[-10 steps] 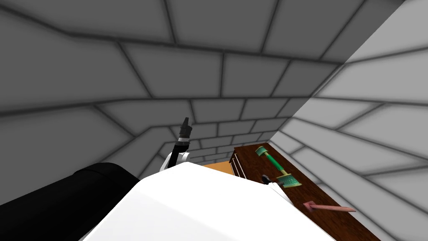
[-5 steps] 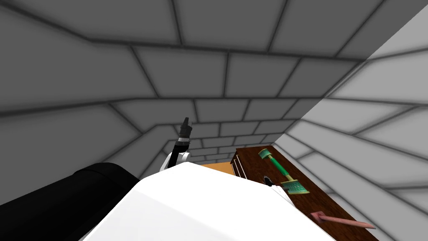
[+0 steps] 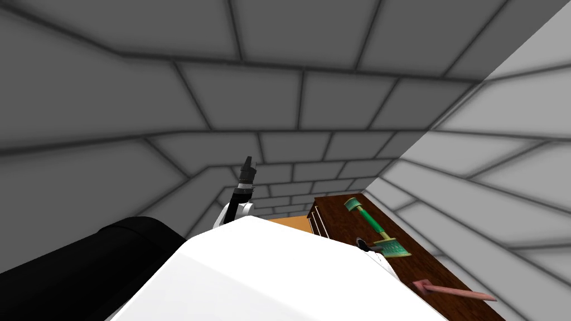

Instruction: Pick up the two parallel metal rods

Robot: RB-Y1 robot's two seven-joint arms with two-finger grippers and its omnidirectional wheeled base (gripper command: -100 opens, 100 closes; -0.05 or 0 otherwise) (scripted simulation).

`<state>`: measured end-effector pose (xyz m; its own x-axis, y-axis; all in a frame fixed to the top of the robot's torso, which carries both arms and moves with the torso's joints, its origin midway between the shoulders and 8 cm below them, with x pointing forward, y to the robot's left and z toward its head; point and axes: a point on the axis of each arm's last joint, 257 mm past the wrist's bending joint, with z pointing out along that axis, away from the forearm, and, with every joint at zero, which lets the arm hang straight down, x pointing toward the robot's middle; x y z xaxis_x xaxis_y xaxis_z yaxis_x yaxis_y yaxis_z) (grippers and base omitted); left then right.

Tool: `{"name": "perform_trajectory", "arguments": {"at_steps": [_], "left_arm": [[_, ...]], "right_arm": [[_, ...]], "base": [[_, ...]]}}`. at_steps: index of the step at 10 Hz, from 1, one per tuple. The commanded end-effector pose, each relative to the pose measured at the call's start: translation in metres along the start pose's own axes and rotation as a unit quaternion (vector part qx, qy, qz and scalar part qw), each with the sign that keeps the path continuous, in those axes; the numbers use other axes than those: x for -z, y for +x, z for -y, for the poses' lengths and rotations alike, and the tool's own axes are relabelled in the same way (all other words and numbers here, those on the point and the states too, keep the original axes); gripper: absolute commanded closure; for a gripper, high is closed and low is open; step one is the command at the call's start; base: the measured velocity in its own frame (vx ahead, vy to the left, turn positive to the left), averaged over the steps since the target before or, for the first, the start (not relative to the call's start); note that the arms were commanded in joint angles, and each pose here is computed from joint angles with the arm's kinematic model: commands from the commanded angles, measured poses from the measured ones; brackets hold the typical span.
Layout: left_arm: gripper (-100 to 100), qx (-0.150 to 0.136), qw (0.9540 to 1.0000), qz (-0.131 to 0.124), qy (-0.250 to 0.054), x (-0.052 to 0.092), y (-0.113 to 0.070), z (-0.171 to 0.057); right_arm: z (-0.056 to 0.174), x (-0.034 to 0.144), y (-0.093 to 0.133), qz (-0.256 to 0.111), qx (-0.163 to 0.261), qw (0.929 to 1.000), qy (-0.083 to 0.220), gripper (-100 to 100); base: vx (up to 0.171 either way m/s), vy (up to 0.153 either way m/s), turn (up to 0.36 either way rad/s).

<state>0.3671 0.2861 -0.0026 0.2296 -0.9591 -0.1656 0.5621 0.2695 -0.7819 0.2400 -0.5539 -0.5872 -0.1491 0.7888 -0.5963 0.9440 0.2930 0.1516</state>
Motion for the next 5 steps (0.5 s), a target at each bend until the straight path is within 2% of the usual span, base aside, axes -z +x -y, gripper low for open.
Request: {"name": "perform_trajectory", "arguments": {"at_steps": [1, 2, 4, 5], "left_arm": [[0, 0.0, 1.0, 0.0, 0.0, 0.0, 0.0, 0.0], [0, 0.0, 1.0, 0.0, 0.0, 0.0, 0.0, 0.0], [0, 0.0, 1.0, 0.0, 0.0, 0.0, 0.0, 0.0], [0, 0.0, 1.0, 0.0, 0.0, 0.0, 0.0, 0.0]], "right_arm": [[-0.006, 0.001, 0.008, -0.006, -0.023, 0.9996, -0.019, -100], [-0.002, 0.001, 0.005, -0.004, -0.022, 0.9996, -0.016, -100], [0.011, -0.001, -0.002, 0.001, -0.023, 0.9997, -0.004, -100], [0.013, -0.001, -0.003, 0.001, -0.006, 1.0, -0.002, -100]], "base": [[-0.011, -0.004, 0.352], [-0.013, -0.015, 0.184], [-0.003, -0.006, -0.032], [0.0, 0.0, 0.0]]}}
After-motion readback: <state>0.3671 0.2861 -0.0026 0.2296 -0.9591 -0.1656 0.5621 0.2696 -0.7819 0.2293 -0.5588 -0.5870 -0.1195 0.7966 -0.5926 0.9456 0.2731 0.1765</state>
